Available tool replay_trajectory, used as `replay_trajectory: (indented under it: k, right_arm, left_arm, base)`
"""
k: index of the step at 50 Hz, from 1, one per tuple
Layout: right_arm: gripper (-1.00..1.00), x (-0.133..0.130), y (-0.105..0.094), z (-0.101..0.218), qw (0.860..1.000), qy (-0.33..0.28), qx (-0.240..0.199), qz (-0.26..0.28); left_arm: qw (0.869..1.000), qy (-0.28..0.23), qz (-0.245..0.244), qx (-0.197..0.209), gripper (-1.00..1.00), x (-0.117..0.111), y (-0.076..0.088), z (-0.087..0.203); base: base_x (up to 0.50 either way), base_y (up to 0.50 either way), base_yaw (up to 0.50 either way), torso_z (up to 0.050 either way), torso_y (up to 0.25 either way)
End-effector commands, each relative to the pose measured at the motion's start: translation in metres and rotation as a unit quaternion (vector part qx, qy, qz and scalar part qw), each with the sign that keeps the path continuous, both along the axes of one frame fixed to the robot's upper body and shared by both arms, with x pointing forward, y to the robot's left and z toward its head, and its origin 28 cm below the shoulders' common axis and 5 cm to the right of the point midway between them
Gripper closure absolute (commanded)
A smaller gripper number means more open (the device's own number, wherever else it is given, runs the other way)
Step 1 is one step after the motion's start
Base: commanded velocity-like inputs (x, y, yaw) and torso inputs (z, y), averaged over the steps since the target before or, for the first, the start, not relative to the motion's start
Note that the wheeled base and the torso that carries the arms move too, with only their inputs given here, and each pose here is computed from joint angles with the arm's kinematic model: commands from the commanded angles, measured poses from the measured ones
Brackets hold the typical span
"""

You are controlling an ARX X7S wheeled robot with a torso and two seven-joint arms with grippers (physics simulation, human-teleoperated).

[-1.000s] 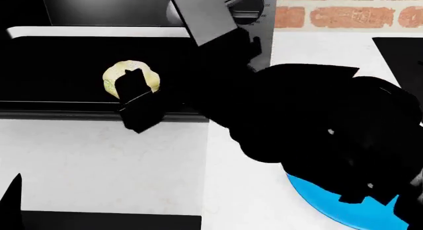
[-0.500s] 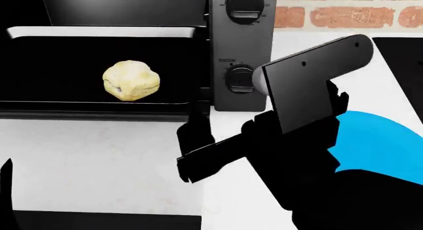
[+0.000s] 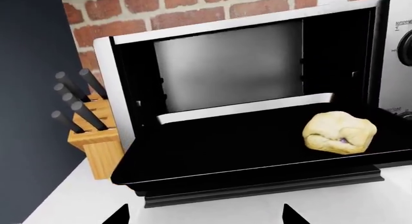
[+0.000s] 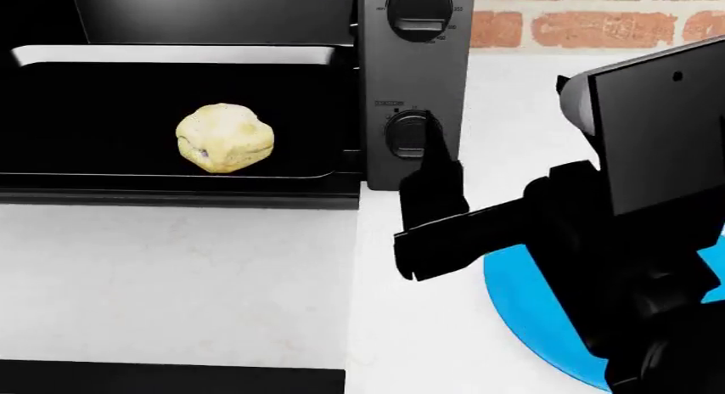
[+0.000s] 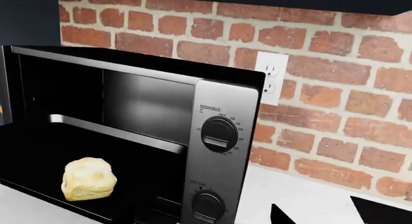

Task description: Place the scone on the tray of the toaster oven.

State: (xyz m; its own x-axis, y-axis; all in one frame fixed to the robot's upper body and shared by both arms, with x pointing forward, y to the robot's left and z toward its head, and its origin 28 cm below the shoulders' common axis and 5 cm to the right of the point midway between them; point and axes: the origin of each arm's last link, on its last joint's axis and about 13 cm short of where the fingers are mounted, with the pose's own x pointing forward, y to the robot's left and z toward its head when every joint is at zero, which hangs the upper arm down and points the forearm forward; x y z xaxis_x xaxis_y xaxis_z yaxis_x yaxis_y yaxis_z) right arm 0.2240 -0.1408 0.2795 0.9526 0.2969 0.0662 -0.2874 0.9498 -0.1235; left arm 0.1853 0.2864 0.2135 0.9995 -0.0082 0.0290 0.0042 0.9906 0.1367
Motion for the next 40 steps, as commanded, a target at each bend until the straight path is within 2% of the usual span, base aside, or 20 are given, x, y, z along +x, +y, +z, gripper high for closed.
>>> replay_trajectory:
  k: [1, 15, 20, 23, 26, 29, 40]
  right_arm:
    - [-1.0, -0.004, -0.008, 0.017, 1.0, -0.022, -0.011, -0.017]
    - [-1.0, -0.019, -0.023, 0.035, 0.995, -0.066, -0.012, -0.073]
    - [-1.0, -0.026, -0.028, 0.043, 0.991, -0.085, -0.021, -0.098]
    - [-1.0, -0.027, -0.031, 0.045, 0.988, -0.1, -0.01, -0.119]
    - [-1.0, -0.028, -0.034, 0.048, 0.983, -0.111, -0.023, -0.144]
    - [-1.0, -0.031, -0.036, 0.052, 0.983, -0.111, -0.012, -0.146]
    - [-1.0, -0.04, -0.036, 0.07, 0.979, -0.137, -0.023, -0.152]
  left_arm:
    - [1.0, -0.016, -0.008, 0.019, -1.0, 0.002, 0.0, 0.021]
    - [0.999, -0.03, -0.003, 0.032, -1.0, 0.008, 0.004, 0.043]
    - [0.999, -0.035, 0.002, 0.027, -1.0, 0.014, 0.009, 0.052]
    - [0.999, -0.036, 0.006, 0.039, -1.0, 0.017, 0.011, 0.056]
    - [0.998, -0.037, 0.009, 0.044, -1.0, 0.02, 0.016, 0.065]
    - [0.998, -0.042, 0.006, 0.042, -1.0, 0.02, 0.016, 0.071]
    - [0.997, -0.063, 0.002, 0.04, -1.0, 0.019, 0.016, 0.087]
  base:
    - [0.0, 0.0, 0.0, 0.0, 0.0]
    - [0.0, 0.0, 0.0, 0.0, 0.0]
    - [0.0, 0.0, 0.0, 0.0, 0.0]
    - [0.0, 0.0, 0.0, 0.0, 0.0]
    - [0.0, 0.0, 0.0, 0.0, 0.0]
    - [0.0, 0.0, 0.0, 0.0, 0.0]
    - [0.0, 0.0, 0.0, 0.0, 0.0]
